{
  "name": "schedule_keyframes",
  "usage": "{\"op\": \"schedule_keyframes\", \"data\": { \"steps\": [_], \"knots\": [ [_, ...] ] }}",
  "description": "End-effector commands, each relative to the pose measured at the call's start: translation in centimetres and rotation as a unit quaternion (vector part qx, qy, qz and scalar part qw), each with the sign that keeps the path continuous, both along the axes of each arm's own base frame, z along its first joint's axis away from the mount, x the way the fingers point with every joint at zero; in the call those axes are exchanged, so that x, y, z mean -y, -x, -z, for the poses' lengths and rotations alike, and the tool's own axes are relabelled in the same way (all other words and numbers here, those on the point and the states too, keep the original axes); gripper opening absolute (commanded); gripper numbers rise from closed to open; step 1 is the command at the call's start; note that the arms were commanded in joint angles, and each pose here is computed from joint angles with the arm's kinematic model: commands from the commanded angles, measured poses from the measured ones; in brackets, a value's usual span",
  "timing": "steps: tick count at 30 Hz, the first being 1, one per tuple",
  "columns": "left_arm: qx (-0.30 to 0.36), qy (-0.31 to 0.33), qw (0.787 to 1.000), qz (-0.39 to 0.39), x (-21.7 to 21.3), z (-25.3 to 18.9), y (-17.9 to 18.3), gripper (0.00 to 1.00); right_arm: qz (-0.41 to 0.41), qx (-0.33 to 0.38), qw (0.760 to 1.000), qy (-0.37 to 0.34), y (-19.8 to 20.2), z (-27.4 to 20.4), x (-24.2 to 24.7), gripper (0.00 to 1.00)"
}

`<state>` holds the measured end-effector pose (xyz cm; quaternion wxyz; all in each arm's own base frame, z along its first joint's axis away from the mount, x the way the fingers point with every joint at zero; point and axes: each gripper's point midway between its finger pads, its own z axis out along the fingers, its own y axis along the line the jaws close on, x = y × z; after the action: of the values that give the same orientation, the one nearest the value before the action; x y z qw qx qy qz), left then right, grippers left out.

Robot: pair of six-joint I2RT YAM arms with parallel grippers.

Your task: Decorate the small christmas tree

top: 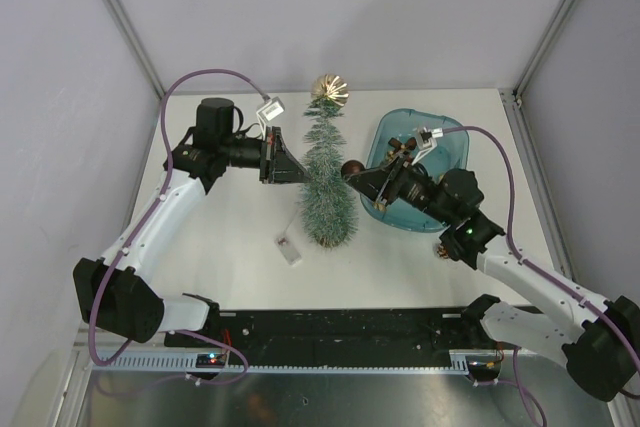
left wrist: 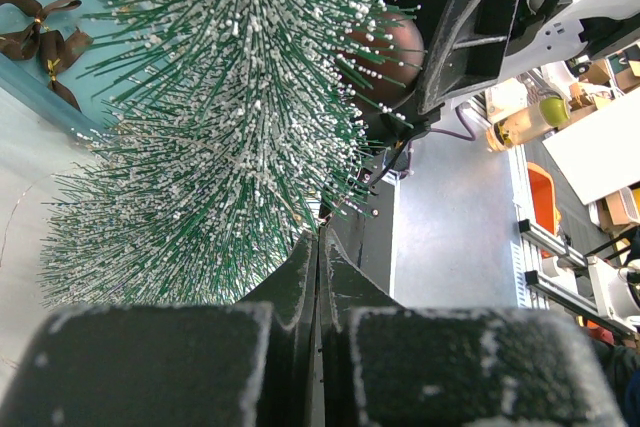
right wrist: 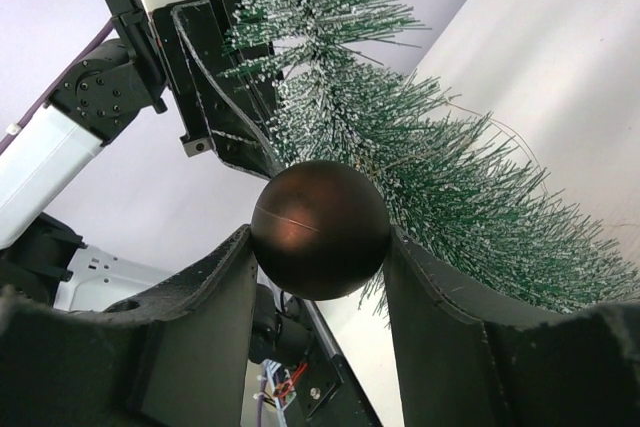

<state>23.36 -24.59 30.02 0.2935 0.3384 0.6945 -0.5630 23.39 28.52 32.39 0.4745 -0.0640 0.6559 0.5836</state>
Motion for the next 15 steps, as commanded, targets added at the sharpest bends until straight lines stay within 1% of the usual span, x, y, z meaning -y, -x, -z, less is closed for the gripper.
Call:
{"op": "schedule_keyframes", "data": {
  "steps": [1,8,15],
  "knots": [
    [0.034,0.011,0.999,0.009,0.2,-1.8,0.5,0.00,0.005,0.013,1.000,-0.016,0.5,-0.9,0.3,0.05],
    [0.033,0.011,0.999,0.009,0.2,-1.9,0.6,0.00,0.000,0.005,1.000,-0.016,0.6,-0.1,-0.1,0.06],
    [0.033,0.011,0.999,0.009,0.2,-1.8,0.6,0.00,-0.010,0.004,1.000,-0.017,0.8,0.4,-0.8,0.19]
  ]
}}
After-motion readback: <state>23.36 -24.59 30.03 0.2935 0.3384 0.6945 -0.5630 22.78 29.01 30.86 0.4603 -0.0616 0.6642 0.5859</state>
